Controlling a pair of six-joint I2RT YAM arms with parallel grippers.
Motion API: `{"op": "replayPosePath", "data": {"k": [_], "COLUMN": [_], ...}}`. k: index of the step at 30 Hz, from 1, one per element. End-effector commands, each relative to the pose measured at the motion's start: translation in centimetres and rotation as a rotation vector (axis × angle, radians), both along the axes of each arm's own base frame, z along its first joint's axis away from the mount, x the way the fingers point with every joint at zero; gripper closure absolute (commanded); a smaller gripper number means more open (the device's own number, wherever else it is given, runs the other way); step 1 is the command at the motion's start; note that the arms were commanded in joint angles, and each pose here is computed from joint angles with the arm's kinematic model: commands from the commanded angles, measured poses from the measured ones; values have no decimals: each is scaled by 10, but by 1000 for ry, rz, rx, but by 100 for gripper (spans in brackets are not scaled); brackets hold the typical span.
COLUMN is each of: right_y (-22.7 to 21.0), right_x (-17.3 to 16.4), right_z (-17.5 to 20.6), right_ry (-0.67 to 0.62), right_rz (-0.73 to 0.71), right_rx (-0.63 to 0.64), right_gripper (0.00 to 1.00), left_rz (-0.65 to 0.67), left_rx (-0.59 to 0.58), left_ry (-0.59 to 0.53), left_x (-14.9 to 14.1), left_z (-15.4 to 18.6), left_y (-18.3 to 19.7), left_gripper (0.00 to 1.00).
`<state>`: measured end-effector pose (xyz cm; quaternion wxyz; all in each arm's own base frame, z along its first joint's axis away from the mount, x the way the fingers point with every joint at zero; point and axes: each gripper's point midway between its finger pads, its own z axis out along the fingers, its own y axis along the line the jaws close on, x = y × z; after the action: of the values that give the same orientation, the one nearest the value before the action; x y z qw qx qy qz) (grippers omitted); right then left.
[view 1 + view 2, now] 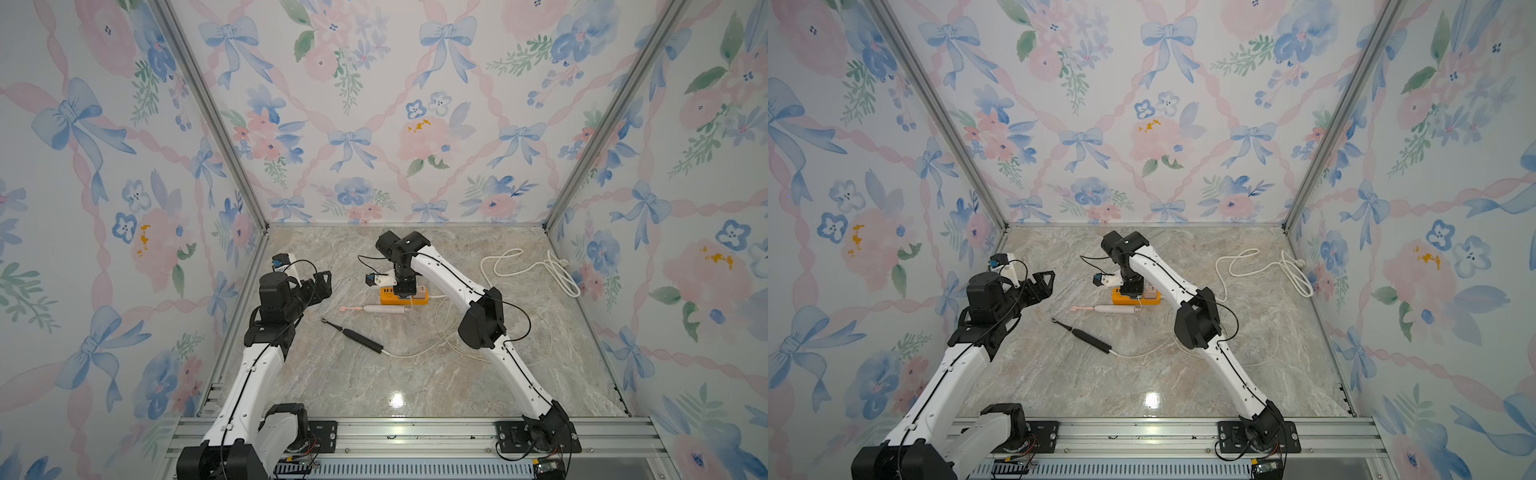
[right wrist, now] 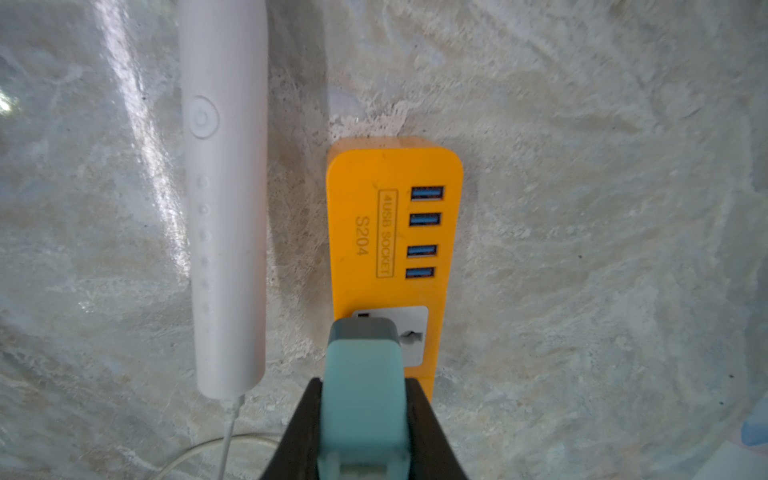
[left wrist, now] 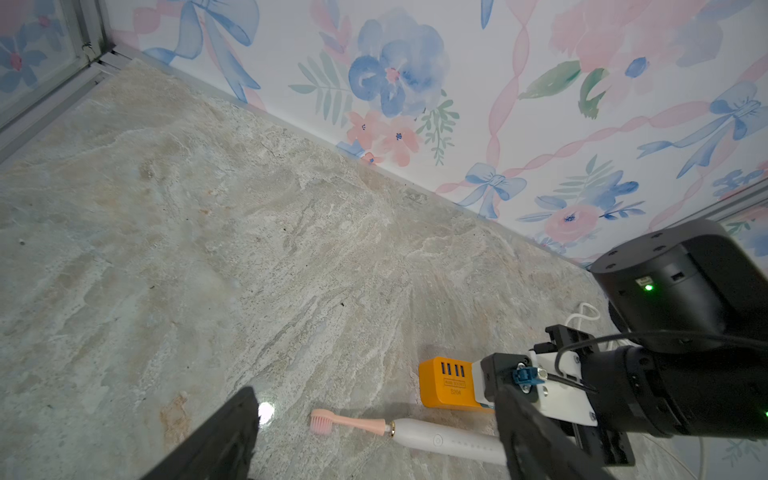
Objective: Charge the electric toothbrush
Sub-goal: Insert the plug into the socket.
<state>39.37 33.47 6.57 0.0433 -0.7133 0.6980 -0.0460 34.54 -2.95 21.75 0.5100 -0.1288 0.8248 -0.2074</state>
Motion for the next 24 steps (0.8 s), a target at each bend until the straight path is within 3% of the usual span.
{"op": "replayPosePath", "data": {"k": [1,6,9,12,14,16,24], "right_y": [-27,-38,-42,-46,-54,-56,-18], "right_x": [7,-1,-22,-22,-10,-8,23], "right_z": [-120,-124,-126,-122,-122,-119,-58], "right_ry": [109,113,161,228,186,163,-37], "right_rz": [-5,86,105,9,-13,7,1], "right_rx": [-150,-241,-305,-237,-255,-270,-108], "right_gripper": [81,80,80,81,78,67,51], "left_rz": [19,34,42,48,48,48,55], "left_rx": [2,10,18,21,18,22,16], "left_ry": [13,15,18,17,19,17,12], "left_x": [1,1,3,1,2,1,0], "left_z": [-7,-9,-9,-10,-11,-10,-9], "left_y": [5,9,11,13,13,13,15], "left_gripper": [9,9,9,9,9,9,9]}}
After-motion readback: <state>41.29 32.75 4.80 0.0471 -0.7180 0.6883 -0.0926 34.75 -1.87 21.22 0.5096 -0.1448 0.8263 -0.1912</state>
